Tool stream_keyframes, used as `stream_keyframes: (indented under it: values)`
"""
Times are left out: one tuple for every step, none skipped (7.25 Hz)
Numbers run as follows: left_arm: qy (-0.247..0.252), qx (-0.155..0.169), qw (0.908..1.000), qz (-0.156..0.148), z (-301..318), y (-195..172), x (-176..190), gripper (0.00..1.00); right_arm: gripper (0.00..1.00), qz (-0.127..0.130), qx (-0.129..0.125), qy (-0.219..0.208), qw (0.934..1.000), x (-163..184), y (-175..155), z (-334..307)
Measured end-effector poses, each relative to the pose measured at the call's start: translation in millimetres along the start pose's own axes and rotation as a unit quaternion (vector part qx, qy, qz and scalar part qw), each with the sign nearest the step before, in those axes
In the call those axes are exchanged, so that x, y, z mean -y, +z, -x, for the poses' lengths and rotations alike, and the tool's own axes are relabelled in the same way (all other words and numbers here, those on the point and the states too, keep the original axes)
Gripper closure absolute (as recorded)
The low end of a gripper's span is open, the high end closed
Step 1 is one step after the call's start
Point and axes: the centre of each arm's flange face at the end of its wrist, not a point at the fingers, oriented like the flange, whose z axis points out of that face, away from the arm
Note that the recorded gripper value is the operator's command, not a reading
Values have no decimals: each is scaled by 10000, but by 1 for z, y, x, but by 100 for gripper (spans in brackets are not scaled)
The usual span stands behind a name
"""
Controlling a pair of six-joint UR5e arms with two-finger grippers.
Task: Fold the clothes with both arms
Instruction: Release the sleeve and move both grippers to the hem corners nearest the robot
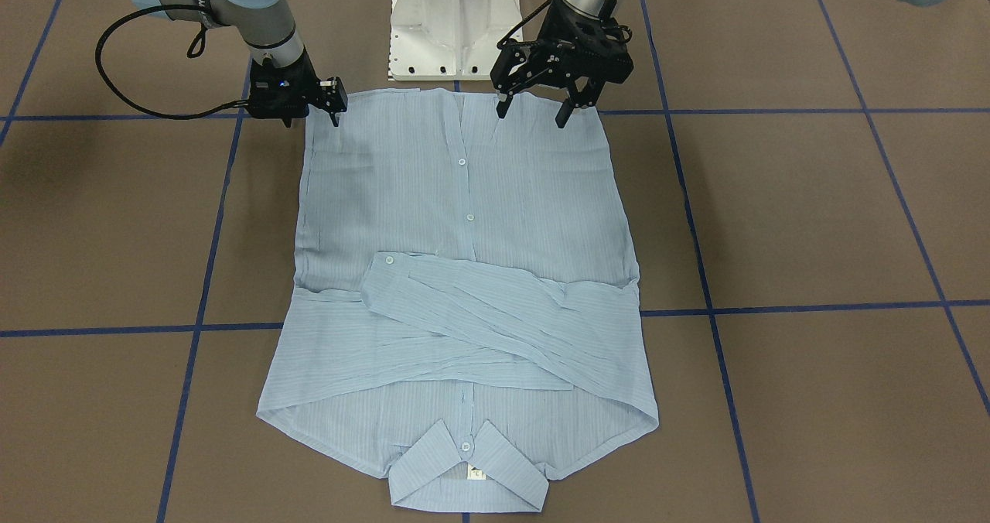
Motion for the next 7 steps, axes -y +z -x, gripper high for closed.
stream_keyframes:
  values:
    - [1, -10, 10000, 7, -1, -1, 0, 1, 32, 36, -21, -19, 10000, -4, 2, 1]
    - [2, -15, 10000, 12, -1, -1, 0, 1, 41, 77, -40, -47, 10000, -8, 4, 2]
    - [2, -16, 10000, 15, -1, -1, 0, 1, 47, 118, -50, -69, 9999, -12, 6, 2]
    - [1, -17, 10000, 13, -1, -1, 0, 1, 55, 162, -51, -75, 9998, -15, 7, 3]
    - [0, -17, 10000, 13, -1, -1, 0, 1, 74, 189, -44, -53, 9998, -15, 6, 3]
    - [0, -14, 10000, 13, -1, -1, 0, 1, 86, 204, -39, -19, 9998, -16, 5, 3]
    - [-1, -12, 10000, 13, 0, -1, 0, 1, 90, 208, -41, -2, 9998, -16, 5, 3]
